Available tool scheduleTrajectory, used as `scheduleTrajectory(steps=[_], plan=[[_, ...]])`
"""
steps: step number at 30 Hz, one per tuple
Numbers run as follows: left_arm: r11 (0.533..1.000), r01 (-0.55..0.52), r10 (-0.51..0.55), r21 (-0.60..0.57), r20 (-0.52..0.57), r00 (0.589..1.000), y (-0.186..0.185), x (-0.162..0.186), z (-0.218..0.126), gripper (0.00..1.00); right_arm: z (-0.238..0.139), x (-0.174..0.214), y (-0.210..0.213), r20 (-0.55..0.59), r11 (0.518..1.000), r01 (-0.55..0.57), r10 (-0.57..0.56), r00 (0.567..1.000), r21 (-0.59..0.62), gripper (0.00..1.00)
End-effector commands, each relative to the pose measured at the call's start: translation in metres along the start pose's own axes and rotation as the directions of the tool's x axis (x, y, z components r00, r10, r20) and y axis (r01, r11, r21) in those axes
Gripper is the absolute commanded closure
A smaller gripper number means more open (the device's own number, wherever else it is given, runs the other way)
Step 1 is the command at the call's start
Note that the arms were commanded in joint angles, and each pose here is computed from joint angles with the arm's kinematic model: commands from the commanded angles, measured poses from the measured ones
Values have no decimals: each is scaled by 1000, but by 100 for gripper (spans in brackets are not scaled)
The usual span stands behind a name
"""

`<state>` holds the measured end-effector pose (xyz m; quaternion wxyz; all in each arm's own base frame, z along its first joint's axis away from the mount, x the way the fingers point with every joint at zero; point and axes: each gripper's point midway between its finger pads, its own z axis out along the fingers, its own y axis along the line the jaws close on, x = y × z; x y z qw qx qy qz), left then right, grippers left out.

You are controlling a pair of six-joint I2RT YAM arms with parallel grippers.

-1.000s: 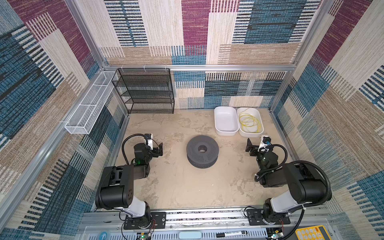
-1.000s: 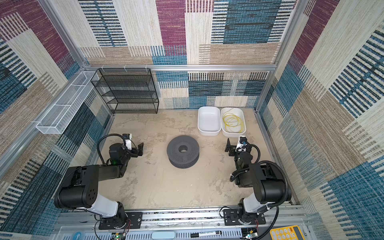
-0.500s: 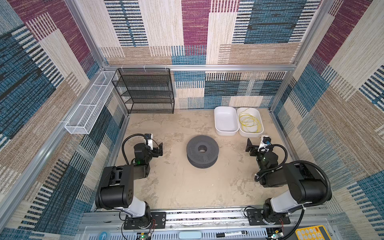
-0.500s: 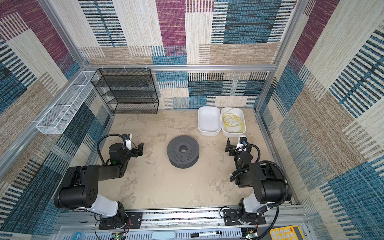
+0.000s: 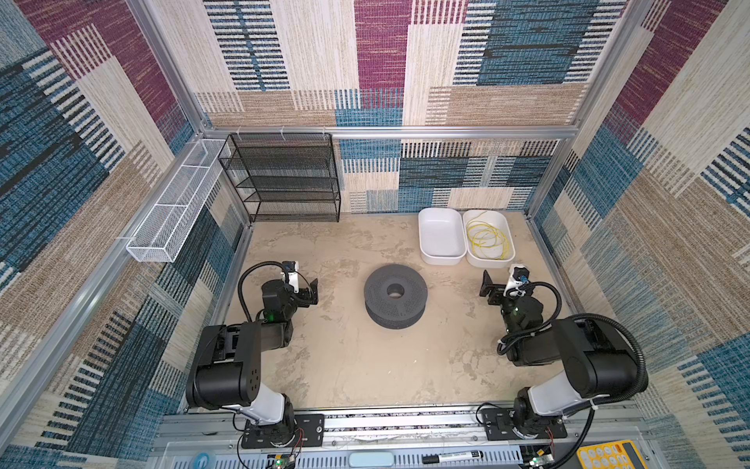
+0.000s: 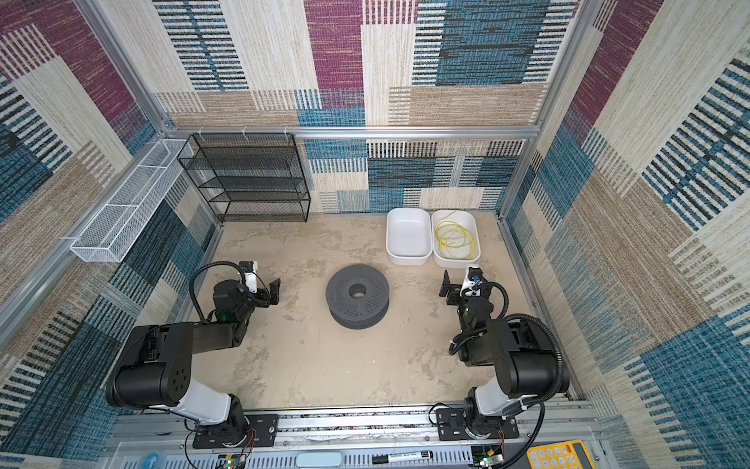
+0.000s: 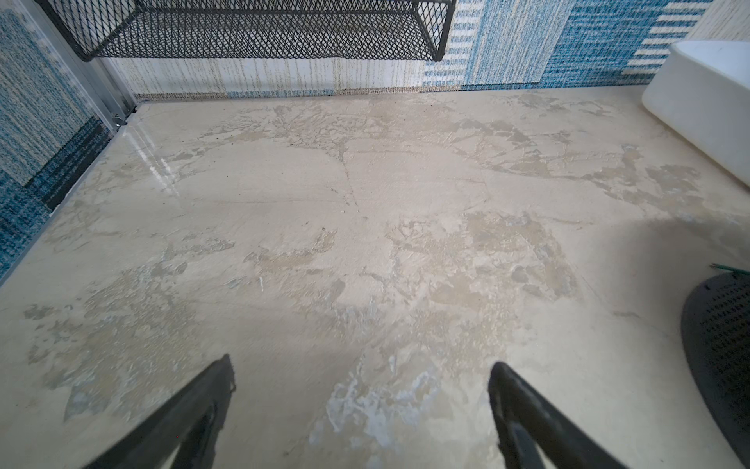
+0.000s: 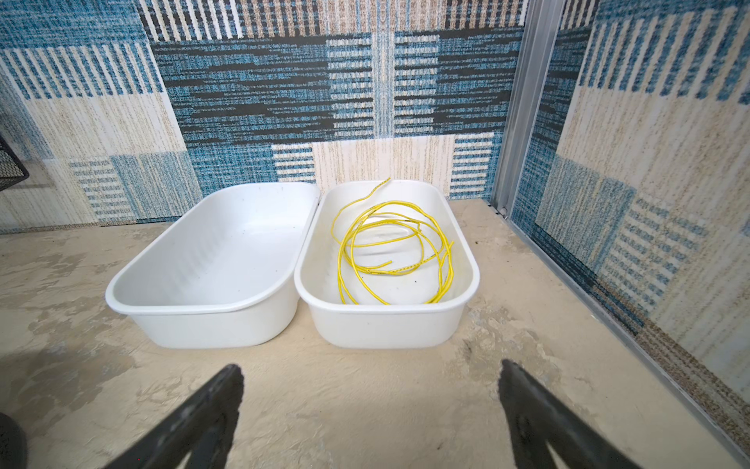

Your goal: Wrap the cables

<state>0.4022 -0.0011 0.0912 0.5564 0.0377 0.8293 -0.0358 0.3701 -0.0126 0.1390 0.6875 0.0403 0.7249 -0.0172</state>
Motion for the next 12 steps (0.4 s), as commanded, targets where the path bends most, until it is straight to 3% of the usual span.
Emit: scheduleTrajectory(steps=[1,4,12], plan=[[1000,20,-20,8,11,1000,-1,-3,0,1,1,-6,1,21,1000,-4,4,1000,-6,1],[1000,21,-21,8,11,1000,-1,-3,0,1,6,-3,13,-1,996,15,-15,1000,-87,1],[1000,21,-21,8,10,1000,-1,-3,0,1,4,-4,13,8,996,16,-15,1000,-86,1]])
